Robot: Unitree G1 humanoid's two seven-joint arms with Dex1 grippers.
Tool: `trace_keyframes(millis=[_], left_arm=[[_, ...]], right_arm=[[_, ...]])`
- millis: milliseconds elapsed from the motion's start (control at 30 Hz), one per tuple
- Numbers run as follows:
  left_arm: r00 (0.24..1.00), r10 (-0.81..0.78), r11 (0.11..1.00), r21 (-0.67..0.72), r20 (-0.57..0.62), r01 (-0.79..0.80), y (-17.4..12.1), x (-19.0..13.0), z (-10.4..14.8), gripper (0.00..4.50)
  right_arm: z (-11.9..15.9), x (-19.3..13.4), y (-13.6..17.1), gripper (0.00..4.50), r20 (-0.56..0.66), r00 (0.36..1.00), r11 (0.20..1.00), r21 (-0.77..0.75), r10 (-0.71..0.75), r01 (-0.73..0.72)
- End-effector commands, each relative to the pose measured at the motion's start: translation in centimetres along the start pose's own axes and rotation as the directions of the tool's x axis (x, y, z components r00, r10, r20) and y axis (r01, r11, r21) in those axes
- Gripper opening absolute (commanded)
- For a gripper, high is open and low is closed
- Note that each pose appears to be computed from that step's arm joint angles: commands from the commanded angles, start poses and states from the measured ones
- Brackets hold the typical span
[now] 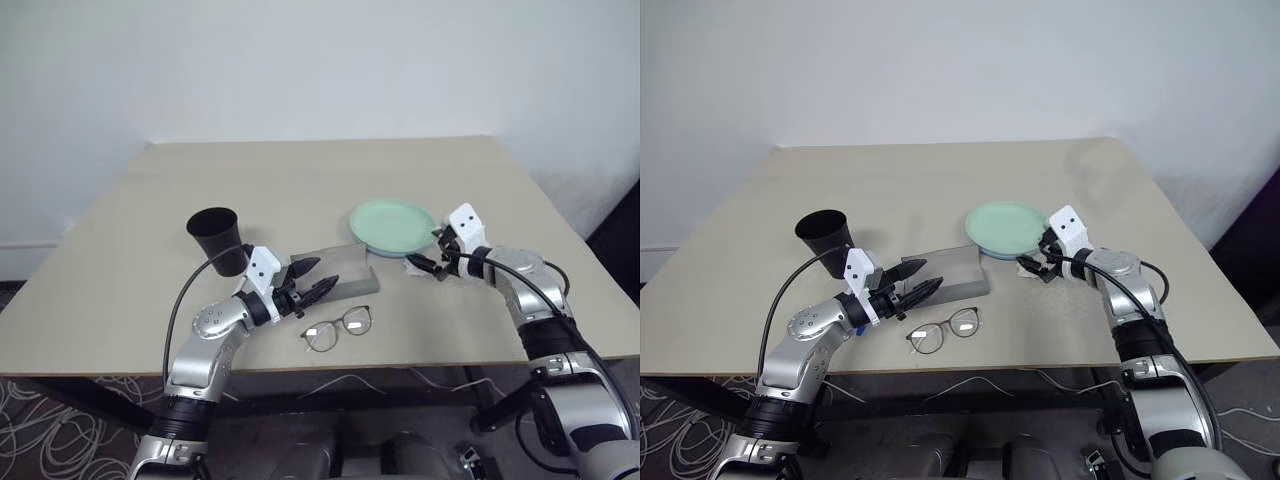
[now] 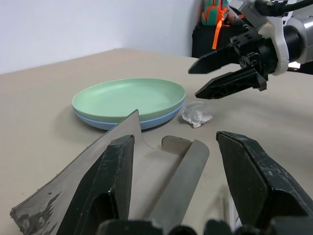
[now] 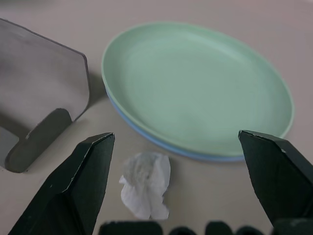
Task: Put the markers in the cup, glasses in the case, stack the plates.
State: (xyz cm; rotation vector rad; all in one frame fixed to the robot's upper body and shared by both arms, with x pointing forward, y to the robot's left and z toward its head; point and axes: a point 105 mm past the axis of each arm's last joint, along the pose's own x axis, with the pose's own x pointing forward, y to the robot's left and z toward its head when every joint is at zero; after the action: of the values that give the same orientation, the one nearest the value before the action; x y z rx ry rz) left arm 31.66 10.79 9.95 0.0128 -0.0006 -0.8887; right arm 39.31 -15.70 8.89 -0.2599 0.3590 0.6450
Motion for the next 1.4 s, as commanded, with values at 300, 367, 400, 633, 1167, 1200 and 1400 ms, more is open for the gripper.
trace_keyframes(millis=[300,367,400,633,1167,1200,1400], left_arm=[[0.999,-0.020,0.999,0.042,0.043,0.018,-0.2,0.6,1.6,2.81],[0.999,-0.019,0.999,0.042,0.044,0.017,-0.2,0.6,1.6,2.81],[0.999,-0.018,0.999,0.042,0.045,0.017,-0.2,0.6,1.6,2.81],[0.999,-0.015,0.999,0.043,0.044,0.013,-0.1,0.6,1.6,2.81],[0.999,-0.005,0.999,0.042,0.042,0.003,0.1,0.5,1.5,2.81],[0.999,-0.005,0.999,0.042,0.042,0.003,0.1,0.5,1.5,2.81],[0.999,-0.008,0.999,0.043,0.044,0.006,0.1,0.6,1.5,2.81]], right_arm=[[-1.0,0.6,0.5,4.46,-0.044,0.998,0.994,0.104,-0.034,0.039],[-1.0,0.7,0.3,4.10,-0.044,0.998,0.992,0.111,-0.046,0.051],[-0.9,0.7,0.3,3.85,-0.042,0.998,0.992,0.114,-0.046,0.051],[-0.7,0.4,0.3,1.33,-0.032,0.999,0.993,0.113,-0.035,0.038],[2.2,-2.4,2.4,0.04,0.068,0.980,0.982,-0.054,0.185,-0.181],[2.9,-2.5,2.2,0.04,0.092,0.978,0.981,-0.072,0.185,-0.178],[6.0,-1.1,0.3,0.04,0.161,0.981,0.990,-0.113,0.104,-0.086]])
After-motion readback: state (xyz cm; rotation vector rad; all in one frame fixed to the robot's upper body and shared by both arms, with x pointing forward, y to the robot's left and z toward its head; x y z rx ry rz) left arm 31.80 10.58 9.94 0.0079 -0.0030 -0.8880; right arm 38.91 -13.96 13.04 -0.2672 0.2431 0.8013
